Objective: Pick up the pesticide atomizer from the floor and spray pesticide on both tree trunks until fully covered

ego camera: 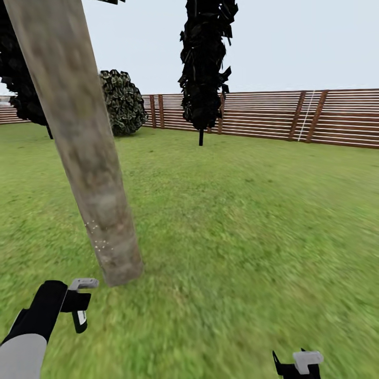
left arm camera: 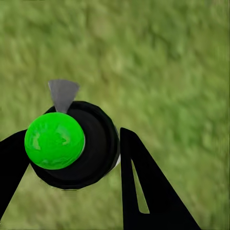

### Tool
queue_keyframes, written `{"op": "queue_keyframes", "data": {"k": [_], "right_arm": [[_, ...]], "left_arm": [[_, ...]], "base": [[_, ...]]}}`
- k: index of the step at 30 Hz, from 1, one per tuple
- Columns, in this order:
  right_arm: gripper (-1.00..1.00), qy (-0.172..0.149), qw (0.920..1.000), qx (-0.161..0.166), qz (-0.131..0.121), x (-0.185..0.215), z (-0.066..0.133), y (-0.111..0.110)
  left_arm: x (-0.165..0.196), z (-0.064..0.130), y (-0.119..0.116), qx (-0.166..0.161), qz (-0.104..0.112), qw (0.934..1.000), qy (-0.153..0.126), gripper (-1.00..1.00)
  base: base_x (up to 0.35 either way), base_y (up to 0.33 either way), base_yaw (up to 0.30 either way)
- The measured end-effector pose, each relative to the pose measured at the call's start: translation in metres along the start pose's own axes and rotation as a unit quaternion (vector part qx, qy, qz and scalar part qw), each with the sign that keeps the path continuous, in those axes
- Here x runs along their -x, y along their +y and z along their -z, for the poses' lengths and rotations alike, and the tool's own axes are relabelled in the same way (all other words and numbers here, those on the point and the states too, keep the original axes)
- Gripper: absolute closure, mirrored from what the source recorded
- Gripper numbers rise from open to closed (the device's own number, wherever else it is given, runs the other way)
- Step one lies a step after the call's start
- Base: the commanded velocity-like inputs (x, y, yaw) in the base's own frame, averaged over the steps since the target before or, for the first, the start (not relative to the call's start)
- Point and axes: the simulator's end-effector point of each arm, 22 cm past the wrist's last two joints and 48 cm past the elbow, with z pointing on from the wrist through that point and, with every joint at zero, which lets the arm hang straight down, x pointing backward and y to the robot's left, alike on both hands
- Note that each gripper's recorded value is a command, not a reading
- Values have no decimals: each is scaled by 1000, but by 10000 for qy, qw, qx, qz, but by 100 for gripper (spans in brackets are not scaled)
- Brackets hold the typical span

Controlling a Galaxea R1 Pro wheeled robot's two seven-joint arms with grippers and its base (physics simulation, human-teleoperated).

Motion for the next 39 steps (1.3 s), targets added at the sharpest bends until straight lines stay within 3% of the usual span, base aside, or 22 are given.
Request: {"op": "queue_keyframes", "data": {"k": [6,12,16,18,19,21,23,25,39], "right_arm": [[-100,0,10000,2,-1,0,0,0],[-100,-1,10000,12,-3,0,0,1],[-100,-1,10000,11,-5,0,0,1],[-100,-1,10000,14,-3,0,0,2],[-100,-1,10000,17,-2,0,0,2],[-100,-1,10000,17,-1,0,0,2],[-100,0,10000,14,-3,0,0,1],[-100,-1,10000,16,-2,0,0,2],[-100,-1,10000,18,0,0,0,2]], "left_arm": [[-20,-5,8,49,19,9999,136,100],[-25,-9,-10,-111,46,9998,167,100],[-26,-10,-9,-72,7,9998,175,100],[-26,-9,5,161,-4,9997,172,100],[-23,-7,22,528,-37,9985,103,100],[-14,-7,25,700,-42,9975,-85,100],[-8,-13,-9,417,57,9988,-245,100],[-6,-15,-24,321,45,9991,-280,100],[-6,-15,-17,529,25,9982,-286,100]], "base": [[93,-217,0],[-15,-125,69],[0,-4,263],[0,-1,276],[0,0,277],[0,0,209],[3,0,51],[94,-91,12],[86,-241,1]]}}
